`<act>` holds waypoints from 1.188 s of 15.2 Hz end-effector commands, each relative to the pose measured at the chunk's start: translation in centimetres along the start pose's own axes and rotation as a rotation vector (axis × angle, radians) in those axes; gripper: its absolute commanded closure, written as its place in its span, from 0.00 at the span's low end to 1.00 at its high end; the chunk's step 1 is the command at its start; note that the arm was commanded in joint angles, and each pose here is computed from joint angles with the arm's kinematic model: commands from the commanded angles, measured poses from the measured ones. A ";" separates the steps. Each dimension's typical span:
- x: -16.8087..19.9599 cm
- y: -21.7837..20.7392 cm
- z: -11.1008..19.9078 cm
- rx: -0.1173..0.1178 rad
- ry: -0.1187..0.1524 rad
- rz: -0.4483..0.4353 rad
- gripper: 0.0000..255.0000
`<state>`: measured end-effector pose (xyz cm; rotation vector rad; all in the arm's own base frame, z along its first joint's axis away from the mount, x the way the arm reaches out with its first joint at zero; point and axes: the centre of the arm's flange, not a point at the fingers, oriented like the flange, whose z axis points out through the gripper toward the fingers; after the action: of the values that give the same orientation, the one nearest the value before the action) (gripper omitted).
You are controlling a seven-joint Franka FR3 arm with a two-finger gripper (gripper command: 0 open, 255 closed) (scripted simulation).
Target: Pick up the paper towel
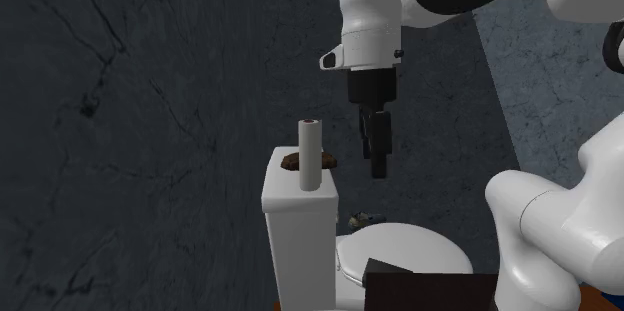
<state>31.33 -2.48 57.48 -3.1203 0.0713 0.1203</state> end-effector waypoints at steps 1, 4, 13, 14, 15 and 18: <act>0.0 0.0 0.0 0.000 0.000 0.000 0.00; 1.1 3.8 -0.4 0.003 0.008 -0.002 0.00; 4.5 15.1 -1.7 0.011 0.030 -0.010 0.00; 4.9 16.4 -1.9 0.012 0.033 -0.011 0.00; 5.3 17.6 -2.0 0.013 0.035 -0.011 0.00; 6.4 21.4 -2.5 0.016 0.043 -0.014 0.00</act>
<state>36.56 -22.66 59.00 -3.1062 0.0534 0.0565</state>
